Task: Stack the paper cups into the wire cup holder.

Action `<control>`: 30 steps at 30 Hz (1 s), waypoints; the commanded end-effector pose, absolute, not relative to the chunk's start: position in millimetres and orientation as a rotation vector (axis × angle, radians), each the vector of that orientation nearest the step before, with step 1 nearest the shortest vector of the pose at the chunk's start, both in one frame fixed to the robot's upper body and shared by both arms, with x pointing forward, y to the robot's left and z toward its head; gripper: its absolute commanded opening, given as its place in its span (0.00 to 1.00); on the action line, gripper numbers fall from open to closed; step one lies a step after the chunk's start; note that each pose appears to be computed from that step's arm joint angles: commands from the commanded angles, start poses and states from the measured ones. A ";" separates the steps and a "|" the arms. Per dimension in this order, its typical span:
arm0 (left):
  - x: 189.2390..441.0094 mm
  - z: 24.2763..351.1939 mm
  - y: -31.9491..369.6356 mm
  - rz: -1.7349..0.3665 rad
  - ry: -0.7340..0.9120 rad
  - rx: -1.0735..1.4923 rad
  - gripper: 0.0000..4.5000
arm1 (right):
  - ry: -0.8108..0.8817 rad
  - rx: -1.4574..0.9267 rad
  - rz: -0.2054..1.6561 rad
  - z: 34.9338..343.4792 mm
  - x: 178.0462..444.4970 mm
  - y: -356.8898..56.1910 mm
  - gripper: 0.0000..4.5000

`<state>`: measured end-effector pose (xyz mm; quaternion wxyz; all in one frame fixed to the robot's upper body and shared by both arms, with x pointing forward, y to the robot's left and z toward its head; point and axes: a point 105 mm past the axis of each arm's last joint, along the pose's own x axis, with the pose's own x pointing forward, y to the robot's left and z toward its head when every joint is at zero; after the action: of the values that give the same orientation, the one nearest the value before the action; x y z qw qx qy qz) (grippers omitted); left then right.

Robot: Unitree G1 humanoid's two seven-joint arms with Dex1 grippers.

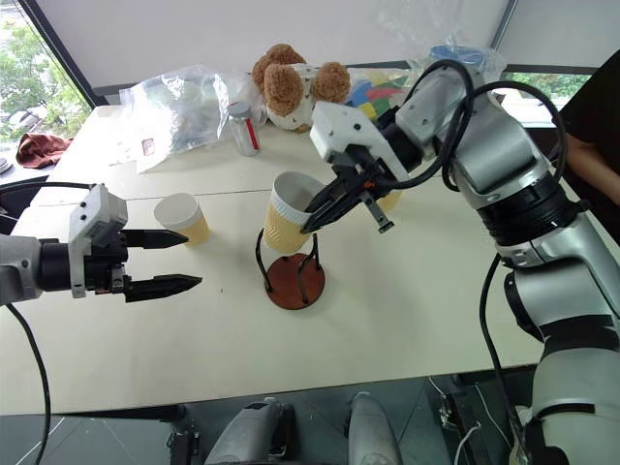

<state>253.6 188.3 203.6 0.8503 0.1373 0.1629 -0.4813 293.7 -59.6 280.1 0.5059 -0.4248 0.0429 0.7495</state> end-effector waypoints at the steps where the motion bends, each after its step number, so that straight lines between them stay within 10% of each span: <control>1: 255.6 211.9 184.8 -1.016 0.291 0.312 1.00 | 0.083 -1.089 1.824 289.0 291.9 -54.8 0.00; 12: 259.2 208.7 181.0 -1.014 0.266 0.300 1.00 | 0.165 -1.189 1.872 271.1 295.6 -48.5 0.00; 20: 261.1 206.9 180.7 -1.010 0.260 0.299 1.00 | 0.115 -1.134 1.870 282.0 294.4 -44.2 0.74; 30: 259.2 233.7 182.0 -1.017 0.197 0.312 1.00 | 0.179 -1.135 1.285 301.9 379.4 -123.8 0.74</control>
<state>261.3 179.1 208.6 0.8534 0.1311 0.1281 -0.4879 362.2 -104.5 296.8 0.6182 -0.4738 0.0772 0.6224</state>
